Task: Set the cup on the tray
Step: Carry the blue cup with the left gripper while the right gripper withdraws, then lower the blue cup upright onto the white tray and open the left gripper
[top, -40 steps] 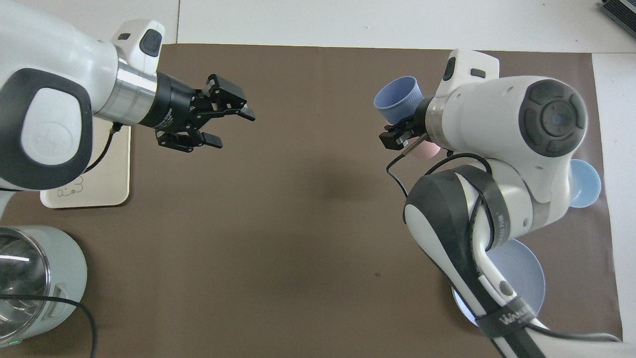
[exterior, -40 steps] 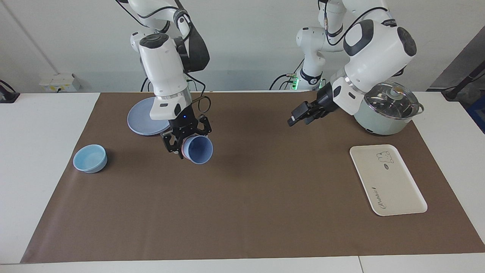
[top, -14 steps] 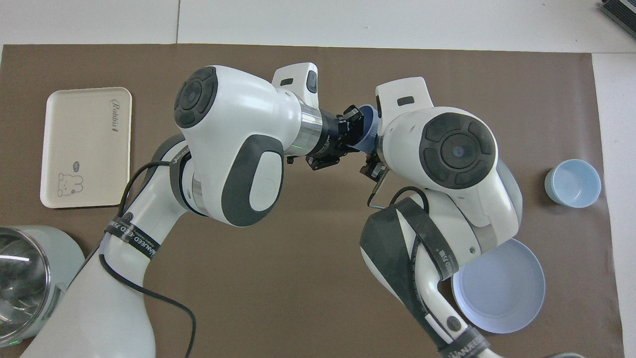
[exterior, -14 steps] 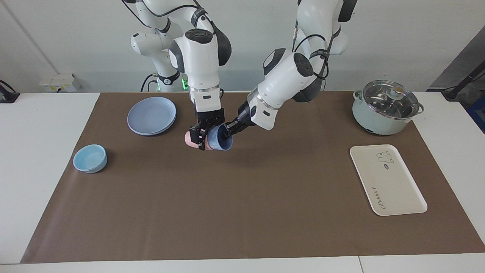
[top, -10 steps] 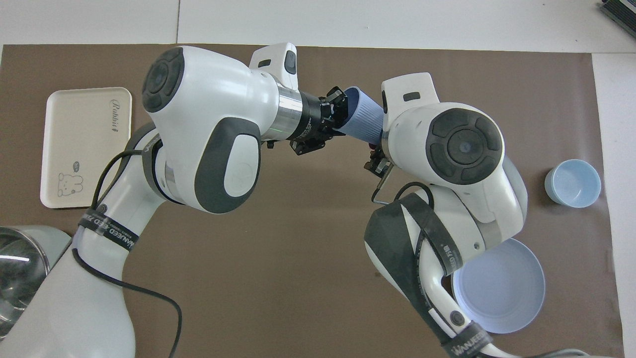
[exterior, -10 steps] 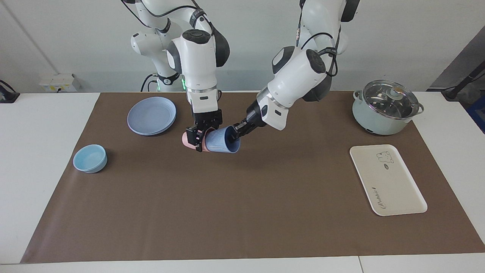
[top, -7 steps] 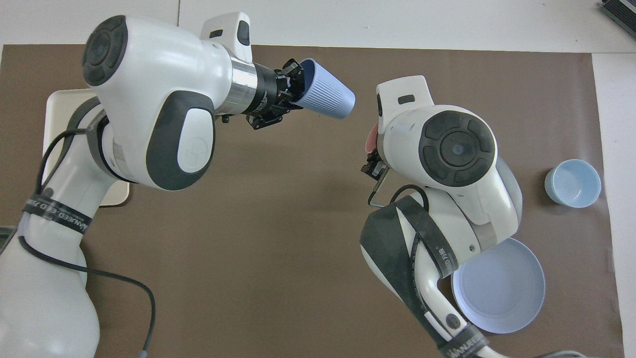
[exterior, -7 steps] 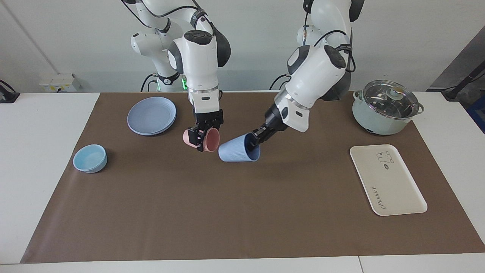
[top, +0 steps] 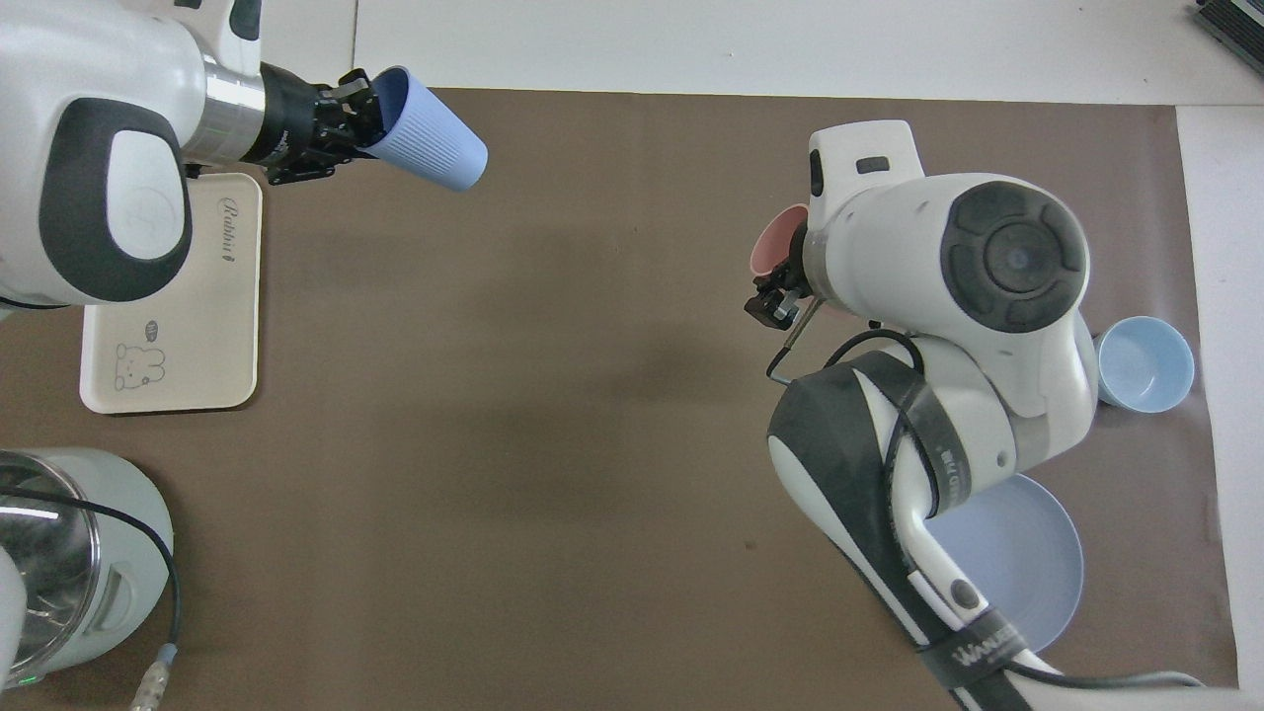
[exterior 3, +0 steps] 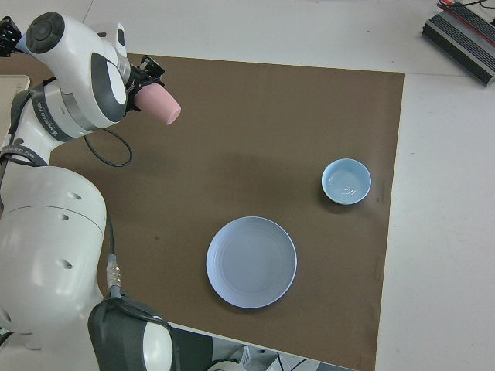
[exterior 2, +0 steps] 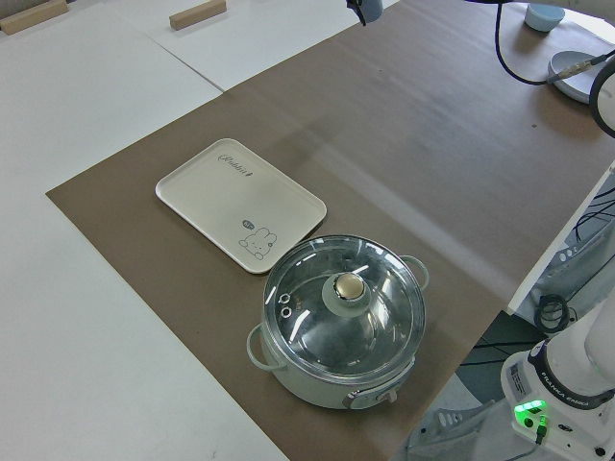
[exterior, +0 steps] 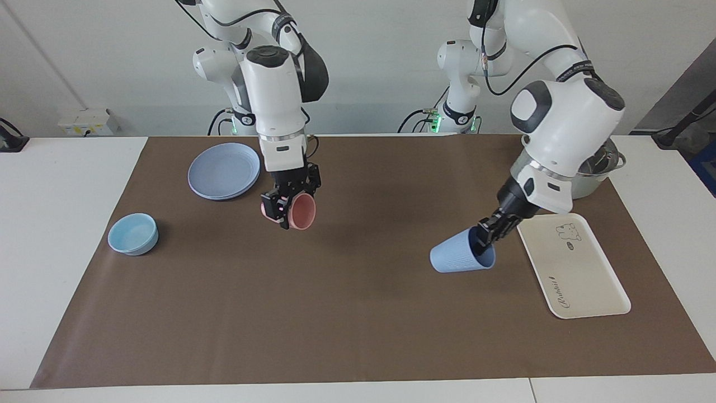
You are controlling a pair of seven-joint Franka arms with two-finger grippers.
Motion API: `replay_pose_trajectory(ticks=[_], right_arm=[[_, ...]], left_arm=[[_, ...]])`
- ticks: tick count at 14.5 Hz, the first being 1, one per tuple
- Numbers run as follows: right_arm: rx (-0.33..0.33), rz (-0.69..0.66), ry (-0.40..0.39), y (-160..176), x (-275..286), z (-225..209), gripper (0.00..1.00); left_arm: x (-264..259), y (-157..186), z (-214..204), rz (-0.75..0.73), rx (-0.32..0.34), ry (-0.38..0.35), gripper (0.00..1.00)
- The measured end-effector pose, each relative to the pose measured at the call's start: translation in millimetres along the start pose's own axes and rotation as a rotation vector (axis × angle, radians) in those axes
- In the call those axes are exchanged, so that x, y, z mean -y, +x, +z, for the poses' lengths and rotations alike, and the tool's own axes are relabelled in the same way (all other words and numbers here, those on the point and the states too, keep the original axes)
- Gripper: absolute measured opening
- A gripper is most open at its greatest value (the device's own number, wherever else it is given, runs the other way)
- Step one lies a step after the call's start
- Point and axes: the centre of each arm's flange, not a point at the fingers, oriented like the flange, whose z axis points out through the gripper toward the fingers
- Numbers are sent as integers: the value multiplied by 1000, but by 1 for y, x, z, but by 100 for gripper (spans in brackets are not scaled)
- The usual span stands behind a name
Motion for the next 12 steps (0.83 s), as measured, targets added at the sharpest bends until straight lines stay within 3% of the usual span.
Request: replay_pose_trajectory(ticks=[3, 7, 10, 12], right_arm=[[-155, 99, 84, -38, -63, 3, 86], [-422, 200, 193, -110, -125, 35, 86], [-599, 213, 200, -174, -146, 81, 86], [-664, 193, 209, -203, -151, 107, 86]], left_arm=[[94, 30, -4, 197, -20, 90, 8], [219, 48, -15, 357, -101, 157, 8], [272, 49, -13, 388, -178, 203, 8], [297, 45, -2, 410, -204, 230, 8]])
